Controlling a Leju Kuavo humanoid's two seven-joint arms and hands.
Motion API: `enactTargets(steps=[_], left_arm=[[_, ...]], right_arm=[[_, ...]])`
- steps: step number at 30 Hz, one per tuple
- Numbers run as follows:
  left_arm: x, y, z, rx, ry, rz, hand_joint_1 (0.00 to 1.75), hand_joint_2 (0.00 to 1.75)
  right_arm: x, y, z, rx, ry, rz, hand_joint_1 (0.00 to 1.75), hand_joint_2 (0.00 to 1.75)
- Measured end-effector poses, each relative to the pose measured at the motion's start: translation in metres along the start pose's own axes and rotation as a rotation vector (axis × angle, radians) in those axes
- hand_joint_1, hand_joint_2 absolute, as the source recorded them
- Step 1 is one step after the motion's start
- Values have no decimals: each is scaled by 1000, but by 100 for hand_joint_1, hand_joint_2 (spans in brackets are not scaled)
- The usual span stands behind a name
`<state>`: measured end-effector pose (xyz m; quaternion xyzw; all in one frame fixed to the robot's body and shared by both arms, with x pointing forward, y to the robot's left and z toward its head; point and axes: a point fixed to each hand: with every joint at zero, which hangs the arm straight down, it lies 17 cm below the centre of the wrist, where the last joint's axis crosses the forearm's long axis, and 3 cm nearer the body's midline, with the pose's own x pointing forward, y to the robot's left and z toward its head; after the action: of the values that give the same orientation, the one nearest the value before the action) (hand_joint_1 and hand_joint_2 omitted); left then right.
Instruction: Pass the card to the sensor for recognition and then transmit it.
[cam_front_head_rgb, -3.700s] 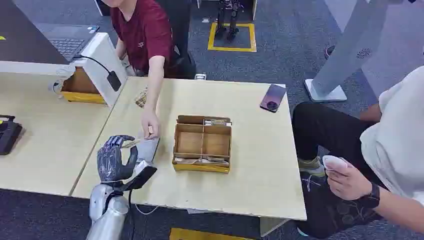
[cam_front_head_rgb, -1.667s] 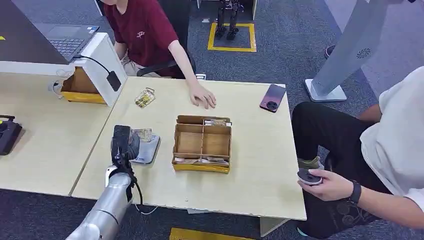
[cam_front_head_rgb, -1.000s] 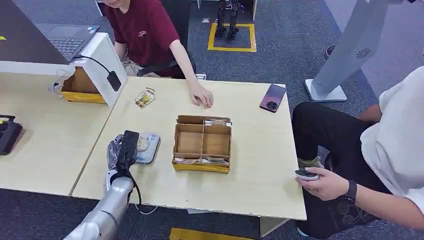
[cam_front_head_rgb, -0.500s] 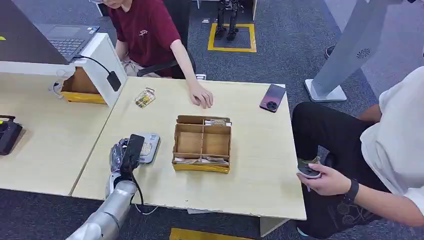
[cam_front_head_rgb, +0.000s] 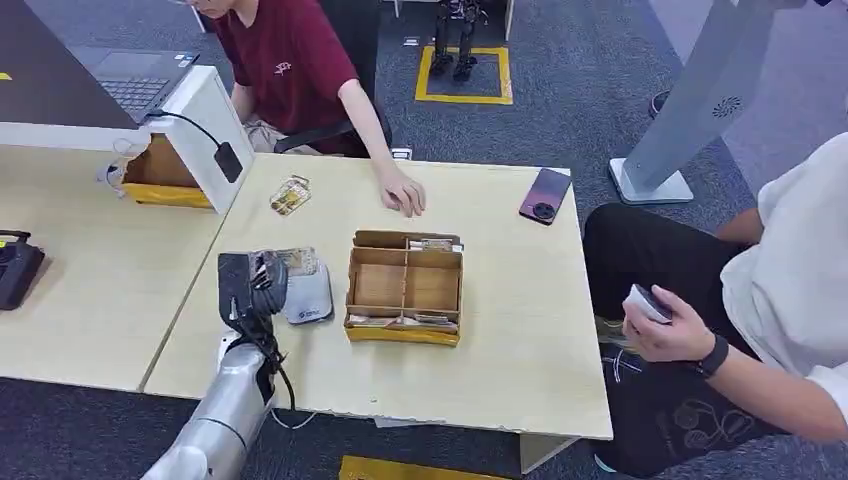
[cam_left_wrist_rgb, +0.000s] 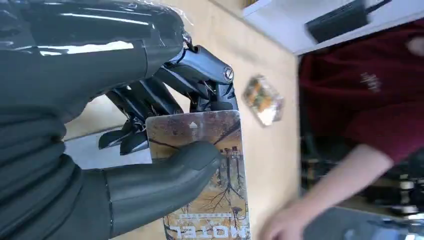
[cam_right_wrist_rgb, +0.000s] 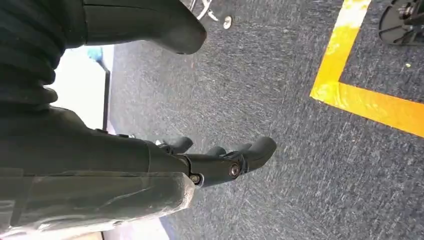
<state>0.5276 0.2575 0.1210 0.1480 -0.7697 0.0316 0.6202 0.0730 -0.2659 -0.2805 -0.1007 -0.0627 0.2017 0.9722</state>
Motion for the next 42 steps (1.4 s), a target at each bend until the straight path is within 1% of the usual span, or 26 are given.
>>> enactTargets(steps=[2, 6, 8, 11, 13, 14, 16, 18, 20, 25, 33, 42], left_arm=[[20, 8, -5, 40, -64, 7, 175, 175], [66, 26, -6, 130, -238, -71, 175, 175], [76, 30, -6, 149, -278, -93, 175, 175], [90, 38, -4, 197, -346, -180, 175, 175], [101, 39, -1, 220, -418, -321, 175, 175], [109, 33, 2, 202, -475, -417, 175, 175], [120, 14, 6, 124, -600, -644, 175, 175], [125, 11, 5, 99, -655, -787, 175, 175], [129, 18, 2, 117, -666, -858, 175, 175], [133, 40, -3, 177, -648, -878, 175, 175], [154, 43, -3, 187, -724, -1048, 175, 175], [160, 56, -5, 229, -711, -1072, 175, 175]], right_arm=[[0, 0, 0, 0, 0, 3, 0, 175], [1, 0, 0, 0, -6, 17, 0, 175], [1, 0, 0, 1, -8, 21, 0, 175], [2, 0, 0, 2, -11, 28, 0, 175], [2, 0, 0, 4, -14, 42, 0, 175], [3, 0, 0, 5, -15, 49, 0, 175], [4, 1, 0, 9, -19, 66, 0, 175], [5, 1, 0, 10, -22, 73, 0, 175], [5, 1, 0, 10, -24, 77, 0, 175], [6, 0, 0, 9, -25, 79, 0, 175], [6, -1, 0, 6, -27, 101, 0, 175], [6, -1, 0, 6, -28, 102, 0, 175]])
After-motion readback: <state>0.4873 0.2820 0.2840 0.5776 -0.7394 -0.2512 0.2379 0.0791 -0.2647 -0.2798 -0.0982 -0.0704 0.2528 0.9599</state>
